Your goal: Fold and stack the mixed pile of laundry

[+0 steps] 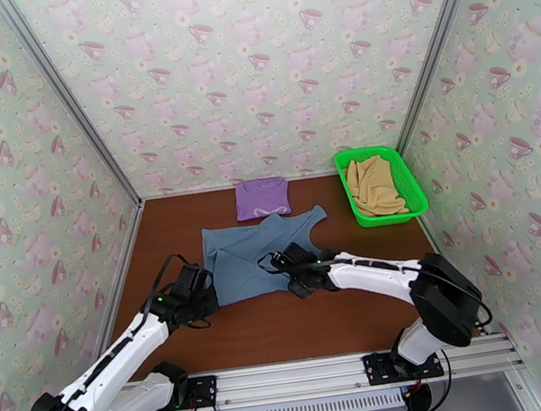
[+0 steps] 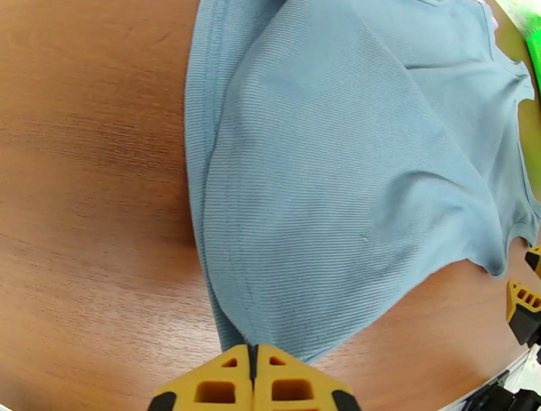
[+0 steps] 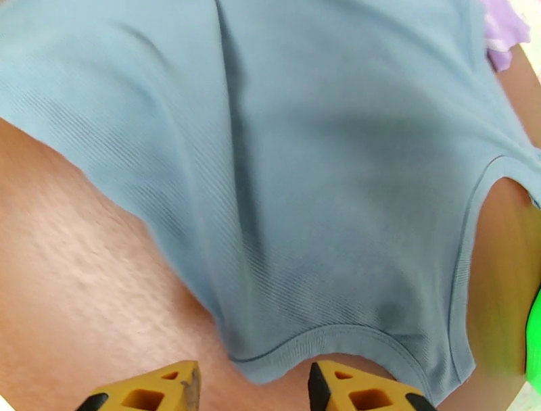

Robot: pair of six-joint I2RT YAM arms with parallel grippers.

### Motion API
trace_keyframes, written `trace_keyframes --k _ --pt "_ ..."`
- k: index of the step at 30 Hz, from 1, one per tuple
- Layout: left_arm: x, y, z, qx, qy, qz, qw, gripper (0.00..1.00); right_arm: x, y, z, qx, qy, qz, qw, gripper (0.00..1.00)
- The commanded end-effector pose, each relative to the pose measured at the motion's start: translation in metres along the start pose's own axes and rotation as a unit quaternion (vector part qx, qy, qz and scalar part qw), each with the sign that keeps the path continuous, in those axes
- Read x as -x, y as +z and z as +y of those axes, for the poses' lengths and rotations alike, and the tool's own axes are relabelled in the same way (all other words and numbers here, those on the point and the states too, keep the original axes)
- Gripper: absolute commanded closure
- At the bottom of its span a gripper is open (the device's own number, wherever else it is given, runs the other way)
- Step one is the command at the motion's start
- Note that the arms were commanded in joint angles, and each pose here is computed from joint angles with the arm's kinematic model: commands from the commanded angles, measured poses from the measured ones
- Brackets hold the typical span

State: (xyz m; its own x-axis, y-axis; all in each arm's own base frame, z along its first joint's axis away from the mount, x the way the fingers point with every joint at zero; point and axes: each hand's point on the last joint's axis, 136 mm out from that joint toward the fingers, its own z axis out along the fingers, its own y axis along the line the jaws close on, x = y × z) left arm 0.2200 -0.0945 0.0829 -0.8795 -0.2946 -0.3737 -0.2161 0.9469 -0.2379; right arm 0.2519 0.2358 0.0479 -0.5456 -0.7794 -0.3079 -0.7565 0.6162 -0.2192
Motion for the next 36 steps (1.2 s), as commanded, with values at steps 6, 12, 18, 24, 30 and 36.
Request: trace_keyframes --k 6,12,18,24,30,36 --pt "0.027 0.0 0.003 0.027 -0.001 -0.042 0.999 1.0 -0.007 0.011 0.008 -0.016 -0.018 0.01 1.0 0.57" --pt "0.028 0.001 0.005 0.029 0.002 -0.04 0.999 1.0 -0.002 0.013 0.008 -0.022 -0.013 0.013 1.0 0.6" --pt "0.027 0.002 0.005 0.023 -0.002 -0.038 0.999 1.0 -0.004 0.018 0.011 -0.02 -0.016 0.026 0.999 0.6" --pt "0.032 -0.004 -0.001 0.013 -0.003 -0.042 0.999 1.0 -0.005 0.031 0.012 -0.024 -0.027 0.048 0.998 0.6" --pt "0.046 -0.02 -0.006 0.009 0.003 -0.06 0.998 1.0 0.001 0.04 0.013 -0.025 -0.038 0.052 0.998 0.86" --pt "0.063 -0.048 -0.009 0.001 0.002 -0.087 0.996 1.0 0.004 0.009 0.017 0.001 -0.038 0.039 0.999 1.0"
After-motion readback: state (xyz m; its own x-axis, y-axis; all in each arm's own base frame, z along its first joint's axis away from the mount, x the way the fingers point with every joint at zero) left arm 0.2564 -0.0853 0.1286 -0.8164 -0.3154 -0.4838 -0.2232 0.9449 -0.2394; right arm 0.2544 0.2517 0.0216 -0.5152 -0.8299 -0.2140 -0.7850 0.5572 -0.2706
